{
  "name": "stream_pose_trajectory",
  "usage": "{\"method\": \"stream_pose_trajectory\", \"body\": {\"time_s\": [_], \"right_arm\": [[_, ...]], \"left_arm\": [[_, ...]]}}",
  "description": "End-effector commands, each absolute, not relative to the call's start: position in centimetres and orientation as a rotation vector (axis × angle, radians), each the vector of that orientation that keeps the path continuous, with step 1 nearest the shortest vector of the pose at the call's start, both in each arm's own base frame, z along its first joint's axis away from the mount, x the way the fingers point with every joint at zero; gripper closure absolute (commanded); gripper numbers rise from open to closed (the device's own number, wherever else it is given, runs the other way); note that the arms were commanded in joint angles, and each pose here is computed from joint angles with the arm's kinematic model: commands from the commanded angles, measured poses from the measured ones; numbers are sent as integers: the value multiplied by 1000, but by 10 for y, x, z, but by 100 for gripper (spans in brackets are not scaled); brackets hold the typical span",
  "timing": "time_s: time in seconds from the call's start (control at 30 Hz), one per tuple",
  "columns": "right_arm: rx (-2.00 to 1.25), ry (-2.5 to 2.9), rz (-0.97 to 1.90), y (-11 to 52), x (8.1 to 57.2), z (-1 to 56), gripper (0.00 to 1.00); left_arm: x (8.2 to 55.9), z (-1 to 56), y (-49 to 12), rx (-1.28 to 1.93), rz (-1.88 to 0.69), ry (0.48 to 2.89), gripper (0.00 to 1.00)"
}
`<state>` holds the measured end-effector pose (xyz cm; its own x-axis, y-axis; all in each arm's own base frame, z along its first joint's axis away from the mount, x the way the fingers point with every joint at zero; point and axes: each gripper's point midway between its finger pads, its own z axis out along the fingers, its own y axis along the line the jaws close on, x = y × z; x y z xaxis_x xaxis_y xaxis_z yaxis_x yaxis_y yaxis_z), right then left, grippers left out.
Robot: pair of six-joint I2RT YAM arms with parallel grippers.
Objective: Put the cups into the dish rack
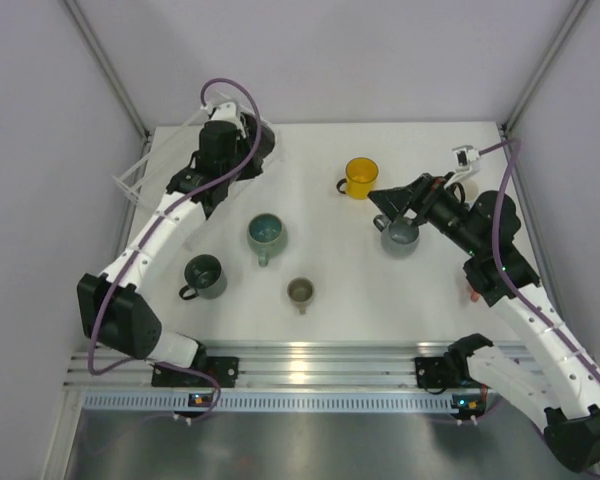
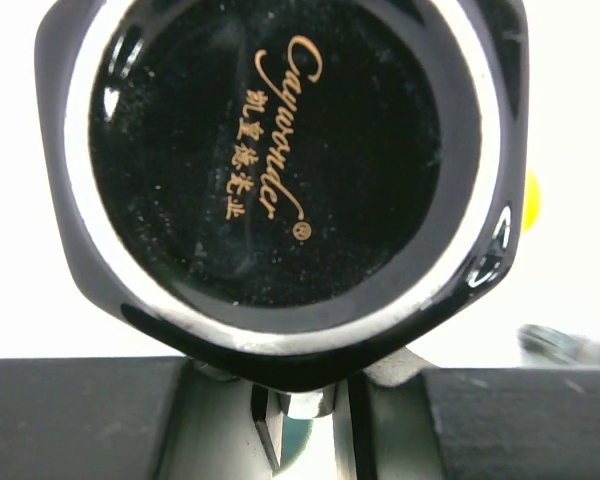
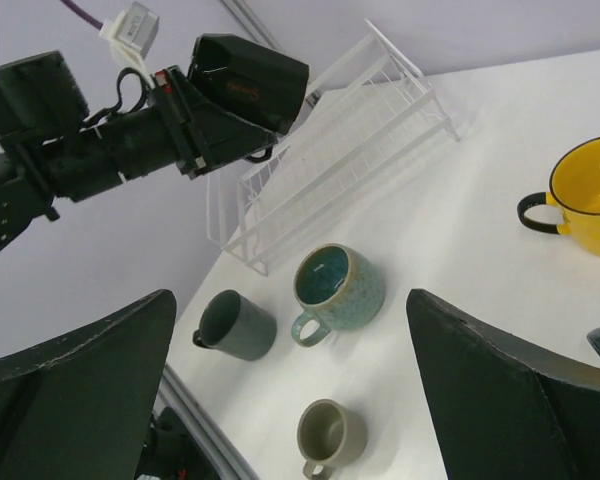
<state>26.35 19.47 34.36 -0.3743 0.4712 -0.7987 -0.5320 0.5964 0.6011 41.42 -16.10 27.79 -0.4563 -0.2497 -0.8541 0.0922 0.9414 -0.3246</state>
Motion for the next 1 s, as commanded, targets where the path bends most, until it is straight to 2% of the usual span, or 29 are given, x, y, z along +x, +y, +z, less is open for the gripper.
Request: {"method": "stream_pose_trajectory", "body": {"time_s": [0.0,0.43,0.97], "right_arm": [[-83,1566,1008,185,259,370,0],[-137,1582,930,178,256,365,1],[-144,1595,842,168,256,362,0]], "left_arm": [[448,317,-129,-154,-314,1884,100],[537,284,-46,-248,-84,1876,100],[609,226,-19,-228,-13,1945,100]]}}
